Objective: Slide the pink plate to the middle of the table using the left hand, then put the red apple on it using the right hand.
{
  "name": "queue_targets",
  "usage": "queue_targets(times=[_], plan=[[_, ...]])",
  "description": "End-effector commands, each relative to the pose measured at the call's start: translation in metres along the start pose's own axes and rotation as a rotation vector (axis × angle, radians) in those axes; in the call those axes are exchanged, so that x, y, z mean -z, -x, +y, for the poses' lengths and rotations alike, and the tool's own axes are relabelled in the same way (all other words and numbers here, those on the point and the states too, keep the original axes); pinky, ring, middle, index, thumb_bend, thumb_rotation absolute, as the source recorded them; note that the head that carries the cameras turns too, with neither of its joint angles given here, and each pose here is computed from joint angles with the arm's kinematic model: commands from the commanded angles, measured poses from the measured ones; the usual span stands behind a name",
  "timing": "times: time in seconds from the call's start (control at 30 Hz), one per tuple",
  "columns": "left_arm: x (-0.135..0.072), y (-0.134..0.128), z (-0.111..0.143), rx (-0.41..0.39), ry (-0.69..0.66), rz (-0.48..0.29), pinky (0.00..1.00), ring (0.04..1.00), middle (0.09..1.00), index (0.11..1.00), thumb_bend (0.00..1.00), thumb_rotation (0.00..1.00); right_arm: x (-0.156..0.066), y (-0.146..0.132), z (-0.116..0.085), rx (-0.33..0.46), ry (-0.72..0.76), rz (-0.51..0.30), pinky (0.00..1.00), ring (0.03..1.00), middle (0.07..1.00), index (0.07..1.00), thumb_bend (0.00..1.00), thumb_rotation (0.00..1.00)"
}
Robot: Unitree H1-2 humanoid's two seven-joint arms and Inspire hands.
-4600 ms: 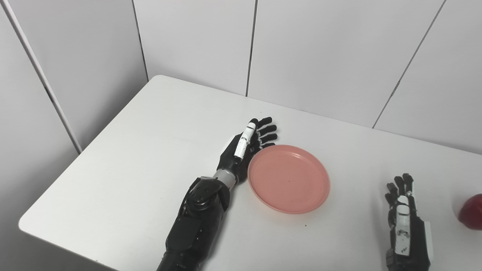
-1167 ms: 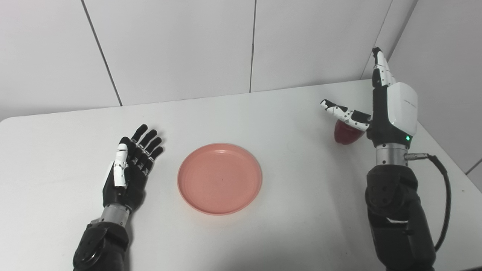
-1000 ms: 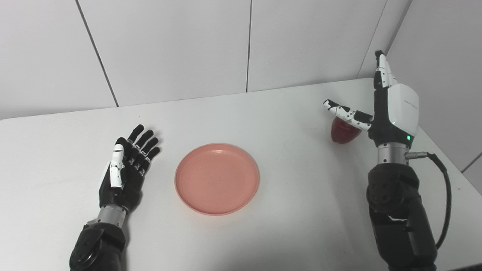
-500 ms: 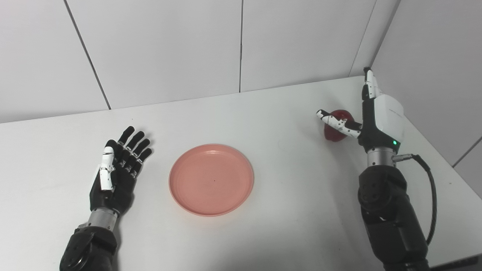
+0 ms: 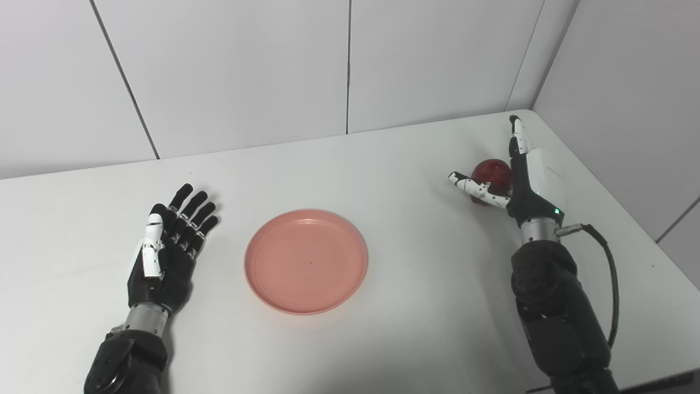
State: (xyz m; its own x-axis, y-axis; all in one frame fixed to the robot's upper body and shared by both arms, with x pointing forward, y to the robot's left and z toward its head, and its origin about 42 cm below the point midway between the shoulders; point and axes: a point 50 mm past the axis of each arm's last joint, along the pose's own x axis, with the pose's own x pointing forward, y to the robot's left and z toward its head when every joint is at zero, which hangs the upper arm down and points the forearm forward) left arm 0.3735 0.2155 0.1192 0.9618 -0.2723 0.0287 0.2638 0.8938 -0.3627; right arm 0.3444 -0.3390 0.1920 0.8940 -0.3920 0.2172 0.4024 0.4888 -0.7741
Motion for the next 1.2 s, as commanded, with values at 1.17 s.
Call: queue_targets(times=[1.17], plan=[[0.025, 0.020, 0.008, -0.071, 0.012, 0.122, 0.89, 0.877, 0.879, 0.868, 0.36, 1.00, 0.012, -0.032, -0.009, 0.049, -0.030, 0.044, 0.72, 0.841, 0.906, 0.949, 1.00, 0.52]])
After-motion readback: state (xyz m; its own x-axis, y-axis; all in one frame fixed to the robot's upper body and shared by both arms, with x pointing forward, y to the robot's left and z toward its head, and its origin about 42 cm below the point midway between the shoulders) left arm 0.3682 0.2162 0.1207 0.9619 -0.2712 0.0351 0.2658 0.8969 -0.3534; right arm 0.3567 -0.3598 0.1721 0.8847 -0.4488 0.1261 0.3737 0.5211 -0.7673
